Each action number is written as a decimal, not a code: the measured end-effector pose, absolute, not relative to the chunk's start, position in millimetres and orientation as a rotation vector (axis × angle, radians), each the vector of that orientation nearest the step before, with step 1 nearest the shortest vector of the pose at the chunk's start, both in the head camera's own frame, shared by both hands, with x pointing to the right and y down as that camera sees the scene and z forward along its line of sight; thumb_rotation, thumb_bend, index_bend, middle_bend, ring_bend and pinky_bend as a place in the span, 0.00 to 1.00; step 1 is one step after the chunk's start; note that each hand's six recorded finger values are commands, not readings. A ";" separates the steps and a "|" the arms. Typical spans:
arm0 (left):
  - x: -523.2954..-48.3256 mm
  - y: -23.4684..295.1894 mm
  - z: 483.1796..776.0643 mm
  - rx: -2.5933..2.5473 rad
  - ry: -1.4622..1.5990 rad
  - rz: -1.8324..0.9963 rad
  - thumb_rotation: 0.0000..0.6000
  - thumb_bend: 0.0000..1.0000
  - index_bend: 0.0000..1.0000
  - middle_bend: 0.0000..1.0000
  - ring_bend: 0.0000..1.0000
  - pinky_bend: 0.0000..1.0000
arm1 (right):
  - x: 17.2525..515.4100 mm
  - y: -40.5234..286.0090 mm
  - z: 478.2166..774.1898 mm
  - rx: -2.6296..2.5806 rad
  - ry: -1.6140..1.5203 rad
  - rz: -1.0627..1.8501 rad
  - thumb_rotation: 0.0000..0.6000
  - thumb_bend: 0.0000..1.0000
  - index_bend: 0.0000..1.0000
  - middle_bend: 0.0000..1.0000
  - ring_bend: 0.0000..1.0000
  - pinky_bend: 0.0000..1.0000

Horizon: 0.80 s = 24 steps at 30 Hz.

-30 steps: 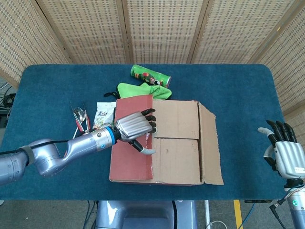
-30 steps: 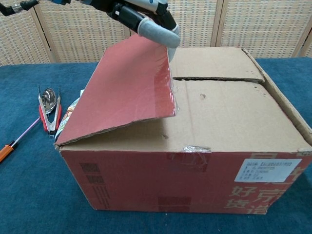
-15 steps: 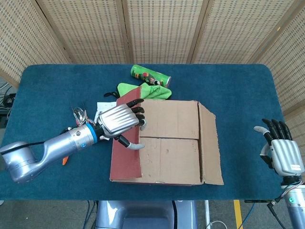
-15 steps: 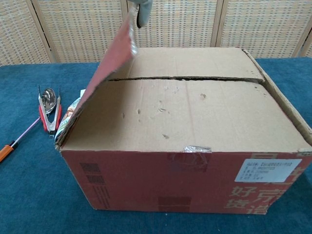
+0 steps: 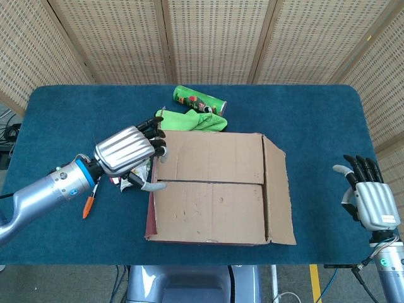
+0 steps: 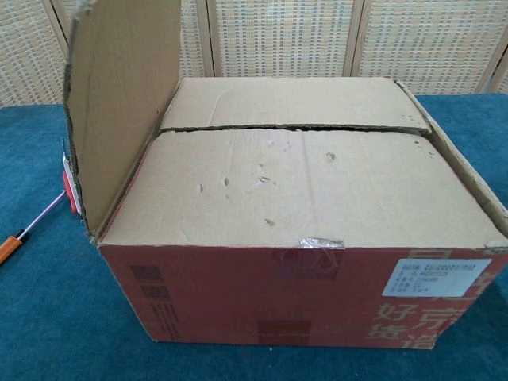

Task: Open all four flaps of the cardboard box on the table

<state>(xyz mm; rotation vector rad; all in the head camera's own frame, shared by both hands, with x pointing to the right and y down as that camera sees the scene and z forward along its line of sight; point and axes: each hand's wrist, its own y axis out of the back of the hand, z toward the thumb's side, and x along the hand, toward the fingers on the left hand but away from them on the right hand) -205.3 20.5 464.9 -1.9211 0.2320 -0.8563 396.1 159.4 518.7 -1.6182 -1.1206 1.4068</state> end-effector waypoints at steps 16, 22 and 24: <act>-283.9 39.0 458.9 -1.920 0.235 -1.022 0.14 0.20 0.43 0.40 0.21 0.00 | 390.4 156.0 521.1 -1.639 -1.112 1.393 1.00 1.00 0.22 0.09 0.00 0.00; -301.1 41.3 462.6 -1.938 0.257 -1.071 0.14 0.21 0.42 0.39 0.20 0.00 | 387.7 157.4 522.1 -1.647 -1.107 1.390 1.00 1.00 0.22 0.09 0.00 0.00; -301.9 41.0 463.8 -1.937 0.266 -1.068 0.14 0.22 0.40 0.35 0.19 0.00 | 387.8 158.2 521.7 -1.646 -1.108 1.391 1.00 1.00 0.22 0.09 0.00 0.00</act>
